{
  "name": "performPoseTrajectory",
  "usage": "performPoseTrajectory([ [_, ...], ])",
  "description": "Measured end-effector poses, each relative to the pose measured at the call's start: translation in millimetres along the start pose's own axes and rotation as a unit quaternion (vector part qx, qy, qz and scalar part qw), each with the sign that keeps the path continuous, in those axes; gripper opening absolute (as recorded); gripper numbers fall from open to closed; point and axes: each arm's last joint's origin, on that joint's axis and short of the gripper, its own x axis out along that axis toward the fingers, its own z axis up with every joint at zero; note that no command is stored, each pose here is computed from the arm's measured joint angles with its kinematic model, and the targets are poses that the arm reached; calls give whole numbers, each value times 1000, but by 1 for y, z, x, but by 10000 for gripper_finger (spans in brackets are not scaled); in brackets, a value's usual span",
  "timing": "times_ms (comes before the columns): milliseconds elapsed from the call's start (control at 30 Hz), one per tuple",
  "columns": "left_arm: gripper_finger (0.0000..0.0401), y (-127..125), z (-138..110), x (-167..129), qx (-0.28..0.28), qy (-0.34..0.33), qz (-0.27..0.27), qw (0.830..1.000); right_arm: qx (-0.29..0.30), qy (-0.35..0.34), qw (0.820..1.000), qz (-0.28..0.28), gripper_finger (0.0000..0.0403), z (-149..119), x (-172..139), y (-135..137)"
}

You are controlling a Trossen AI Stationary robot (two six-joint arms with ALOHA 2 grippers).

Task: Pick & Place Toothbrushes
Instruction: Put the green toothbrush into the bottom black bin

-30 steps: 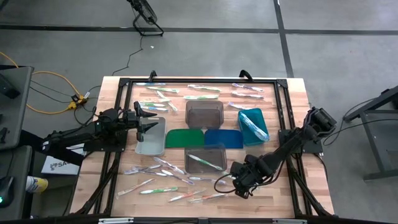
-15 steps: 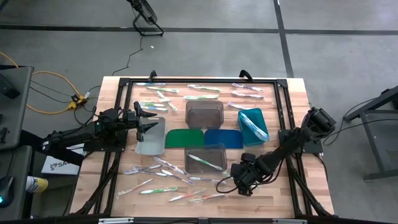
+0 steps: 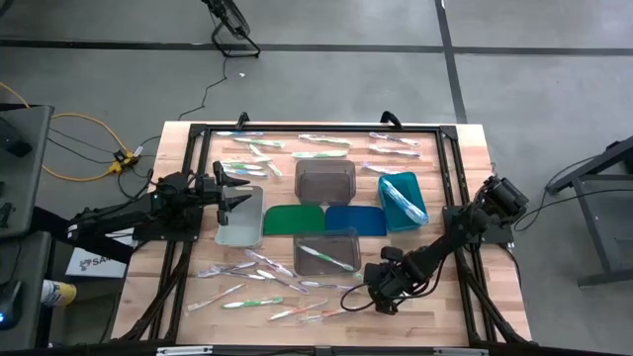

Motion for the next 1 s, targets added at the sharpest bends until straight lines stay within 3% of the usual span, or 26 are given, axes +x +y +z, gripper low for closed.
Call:
performPoseTrajectory([
  [200,187,0,0,0,0,0,0,1000,44,23,999,7,20,-5,0,2],
  [400,187,0,0,0,0,0,0,1000,63,80,993,60,18,-11,-8,7],
  [533,187,0,0,0,0,-1,0,1000,65,92,989,98,3,-12,-29,6],
  [733,187,0,0,0,0,-1,0,1000,84,-16,984,155,0,6,-86,-3],
  [1000,187,0,0,0,0,-1,0,1000,62,-189,969,149,1,64,-142,-35],
])
